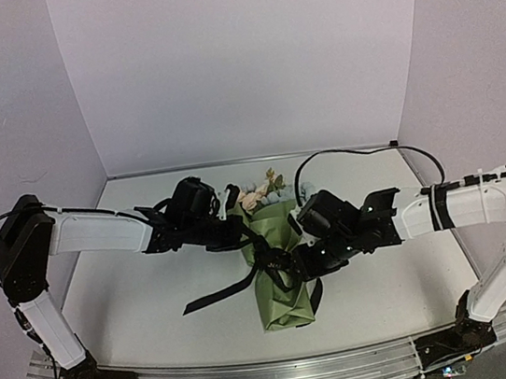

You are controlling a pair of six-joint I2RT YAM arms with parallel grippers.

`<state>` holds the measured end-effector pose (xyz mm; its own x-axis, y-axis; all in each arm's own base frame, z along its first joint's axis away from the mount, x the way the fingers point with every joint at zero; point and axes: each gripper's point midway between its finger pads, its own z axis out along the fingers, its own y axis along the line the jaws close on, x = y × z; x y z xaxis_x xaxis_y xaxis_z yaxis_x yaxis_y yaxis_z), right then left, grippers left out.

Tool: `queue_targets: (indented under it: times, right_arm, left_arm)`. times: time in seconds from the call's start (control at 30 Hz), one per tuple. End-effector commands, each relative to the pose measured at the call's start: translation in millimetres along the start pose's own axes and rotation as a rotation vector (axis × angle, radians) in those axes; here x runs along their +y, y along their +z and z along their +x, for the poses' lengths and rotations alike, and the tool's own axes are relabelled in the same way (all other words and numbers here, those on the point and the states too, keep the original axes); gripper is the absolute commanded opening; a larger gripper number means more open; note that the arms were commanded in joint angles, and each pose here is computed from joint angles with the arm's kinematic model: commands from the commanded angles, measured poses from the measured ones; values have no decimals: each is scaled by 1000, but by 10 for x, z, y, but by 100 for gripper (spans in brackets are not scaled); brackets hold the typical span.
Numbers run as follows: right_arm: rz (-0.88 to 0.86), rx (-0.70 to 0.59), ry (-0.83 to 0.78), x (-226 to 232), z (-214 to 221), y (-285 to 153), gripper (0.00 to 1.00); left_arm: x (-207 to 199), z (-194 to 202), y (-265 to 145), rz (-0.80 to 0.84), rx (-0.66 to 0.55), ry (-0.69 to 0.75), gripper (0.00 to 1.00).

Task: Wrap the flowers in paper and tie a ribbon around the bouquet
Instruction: Cross the half-tied ribbon over the folded bouquet, then tie the half-tied ribbon around the folded bouquet.

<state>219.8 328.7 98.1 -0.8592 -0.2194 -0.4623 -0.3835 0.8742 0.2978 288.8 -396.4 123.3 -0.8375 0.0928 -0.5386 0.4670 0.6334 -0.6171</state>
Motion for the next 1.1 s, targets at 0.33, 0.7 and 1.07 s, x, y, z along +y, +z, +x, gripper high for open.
queue_targets:
  times: [0.33, 0.7, 1.07]
  right_arm:
    - [118, 38, -5, 43, -22, 189, 35]
    - [126, 113, 10, 80, 132, 366, 37]
    - [206, 117, -33, -33, 87, 139, 0]
  left_arm:
    - [-11, 29, 41, 39, 4, 20, 0]
    - [14, 27, 22, 33, -7, 19, 0]
    - [131, 34, -33, -6, -39, -25, 0]
